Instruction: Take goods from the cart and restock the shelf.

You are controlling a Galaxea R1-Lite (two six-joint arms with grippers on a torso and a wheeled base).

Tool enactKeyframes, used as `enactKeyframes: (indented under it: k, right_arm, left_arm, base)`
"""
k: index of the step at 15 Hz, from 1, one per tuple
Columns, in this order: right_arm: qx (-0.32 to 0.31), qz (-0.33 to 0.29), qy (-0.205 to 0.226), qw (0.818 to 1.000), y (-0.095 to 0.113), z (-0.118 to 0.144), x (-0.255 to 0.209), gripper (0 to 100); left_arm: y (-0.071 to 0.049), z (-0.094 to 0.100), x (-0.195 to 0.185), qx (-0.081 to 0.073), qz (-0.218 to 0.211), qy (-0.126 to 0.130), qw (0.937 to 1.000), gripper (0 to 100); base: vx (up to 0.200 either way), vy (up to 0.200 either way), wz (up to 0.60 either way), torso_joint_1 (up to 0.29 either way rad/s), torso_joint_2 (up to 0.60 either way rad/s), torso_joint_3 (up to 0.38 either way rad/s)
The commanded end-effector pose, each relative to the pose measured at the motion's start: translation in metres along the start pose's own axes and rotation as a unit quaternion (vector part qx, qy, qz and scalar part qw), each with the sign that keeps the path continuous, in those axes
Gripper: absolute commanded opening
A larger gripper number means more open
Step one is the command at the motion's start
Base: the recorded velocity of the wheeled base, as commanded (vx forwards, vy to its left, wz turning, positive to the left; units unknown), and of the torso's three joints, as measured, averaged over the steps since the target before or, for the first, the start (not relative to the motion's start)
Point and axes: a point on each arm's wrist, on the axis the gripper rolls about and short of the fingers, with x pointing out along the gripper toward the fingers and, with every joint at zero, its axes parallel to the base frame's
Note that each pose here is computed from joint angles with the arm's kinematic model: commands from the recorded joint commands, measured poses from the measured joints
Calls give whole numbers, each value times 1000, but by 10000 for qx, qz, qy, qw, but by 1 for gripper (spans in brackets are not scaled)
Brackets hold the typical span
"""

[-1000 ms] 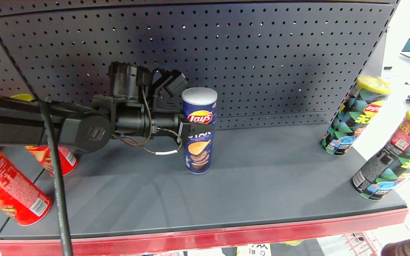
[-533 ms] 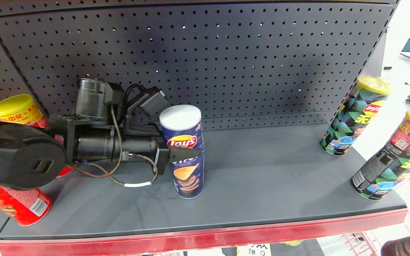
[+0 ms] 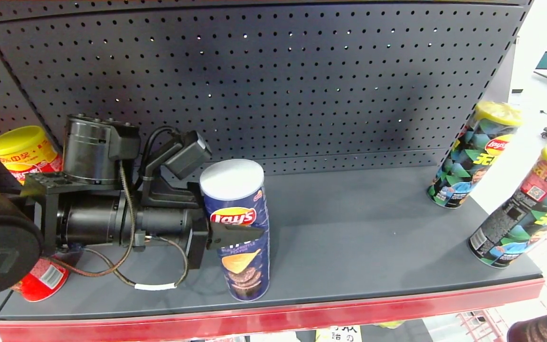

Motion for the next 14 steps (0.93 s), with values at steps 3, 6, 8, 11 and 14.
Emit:
enactKeyframes:
  k: [3,6,8,11,14]
  right_arm:
    - [-5,3,0,10000,0,0,0,0]
    - [-10,-8,-30,10000,0,2,-1,0]
    - [-9,-7,-22,10000,0,1,-1,0]
    - [-12,-1,-46,10000,0,3,-1,0]
    - [-15,-3,-68,10000,0,4,-2,0]
  left_arm:
    - [-3,-2,3,180,-78,41,9998,0]
    - [-8,-2,3,205,-155,32,9997,0]
    - [-10,-2,3,230,-222,27,9995,0]
    - [-12,-8,2,195,-266,90,9994,0]
    - [-16,-19,-1,282,-297,218,9989,0]
  base:
    - [0,0,0,0,0,0]
    - [0,0,0,0,0,0]
    - [0,0,0,0,0,0]
    - [0,0,0,0,0,0]
    - [0,0,0,0,0,0]
